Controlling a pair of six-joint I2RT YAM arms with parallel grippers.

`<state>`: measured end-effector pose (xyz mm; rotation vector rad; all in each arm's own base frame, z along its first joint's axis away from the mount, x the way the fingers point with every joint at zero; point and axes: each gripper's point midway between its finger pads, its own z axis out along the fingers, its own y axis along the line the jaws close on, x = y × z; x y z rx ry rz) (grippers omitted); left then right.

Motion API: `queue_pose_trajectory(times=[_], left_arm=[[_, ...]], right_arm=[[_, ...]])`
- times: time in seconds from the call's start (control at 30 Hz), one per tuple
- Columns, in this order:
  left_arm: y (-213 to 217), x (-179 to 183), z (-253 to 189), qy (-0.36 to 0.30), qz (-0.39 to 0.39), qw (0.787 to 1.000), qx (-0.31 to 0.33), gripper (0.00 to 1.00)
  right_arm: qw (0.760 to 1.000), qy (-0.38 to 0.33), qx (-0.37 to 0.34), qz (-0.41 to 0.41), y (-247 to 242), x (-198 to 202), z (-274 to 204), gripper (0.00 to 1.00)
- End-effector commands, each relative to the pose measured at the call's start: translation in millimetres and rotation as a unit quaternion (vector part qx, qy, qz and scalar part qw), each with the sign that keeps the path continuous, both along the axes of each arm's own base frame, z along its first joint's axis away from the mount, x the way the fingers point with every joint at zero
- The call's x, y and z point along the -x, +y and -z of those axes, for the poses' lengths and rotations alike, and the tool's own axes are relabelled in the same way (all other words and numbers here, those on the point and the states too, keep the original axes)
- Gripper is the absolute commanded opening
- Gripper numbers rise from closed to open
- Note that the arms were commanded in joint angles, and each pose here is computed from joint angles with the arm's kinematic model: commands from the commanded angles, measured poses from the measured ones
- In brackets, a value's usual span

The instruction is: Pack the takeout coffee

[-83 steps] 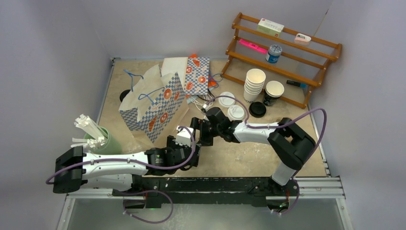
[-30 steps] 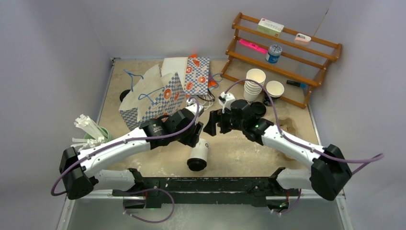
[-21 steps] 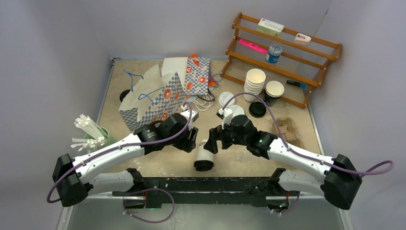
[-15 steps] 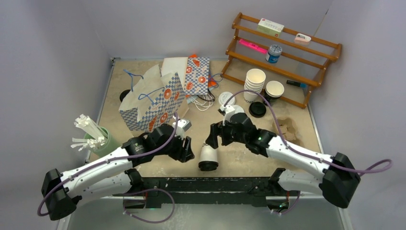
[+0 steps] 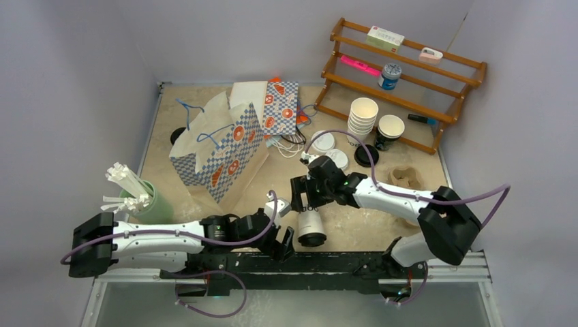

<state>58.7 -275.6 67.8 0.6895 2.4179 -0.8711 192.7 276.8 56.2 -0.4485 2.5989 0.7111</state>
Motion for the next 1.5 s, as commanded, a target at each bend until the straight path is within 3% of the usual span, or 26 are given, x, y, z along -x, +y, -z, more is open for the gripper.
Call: queue_pose_trajectory(times=[0.0,0.17,0.5,1.0,1.13,1.33,1.47], left_arm=[[-29.9,-33.2,-26.0,-0.084,-0.049,0.992,0.076,0.94],[-54.3,-37.3,-22.3,-0.117,-0.018,0.99,0.082,0.96],[-60.9,-46.7,-17.8,-0.159,-0.011,0.985,0.072,0.96],[-78.1,-63.9,-28.9,-0.204,-0.023,0.976,0.077,0.92],[-81.7,-68.6,-40.2,-0.217,-0.03,0.972,0.088,0.92],[-58.8,-77.4,-71.6,-0.225,-0.053,0.966,0.119,0.92],[-29.7,-86.8,-84.5,-0.213,-0.068,0.965,0.133,0.92]], right_arm=[[0.999,-0.005,0.014,0.041,-9.8,-6.6,-12.6,0.91],[0.997,-0.005,0.029,0.069,-23.0,-4.6,-17.3,0.98],[0.994,0.024,0.041,0.094,-42.1,14.6,-0.7,0.98],[0.986,0.103,0.103,0.078,-51.2,36.5,5.8,0.67],[0.981,0.098,0.152,0.066,-60.9,31.4,-1.3,0.6],[0.974,0.113,0.197,0.004,-55.3,25.1,-7.5,0.52],[0.949,0.129,0.282,-0.047,-69.9,19.2,-6.4,0.47]])
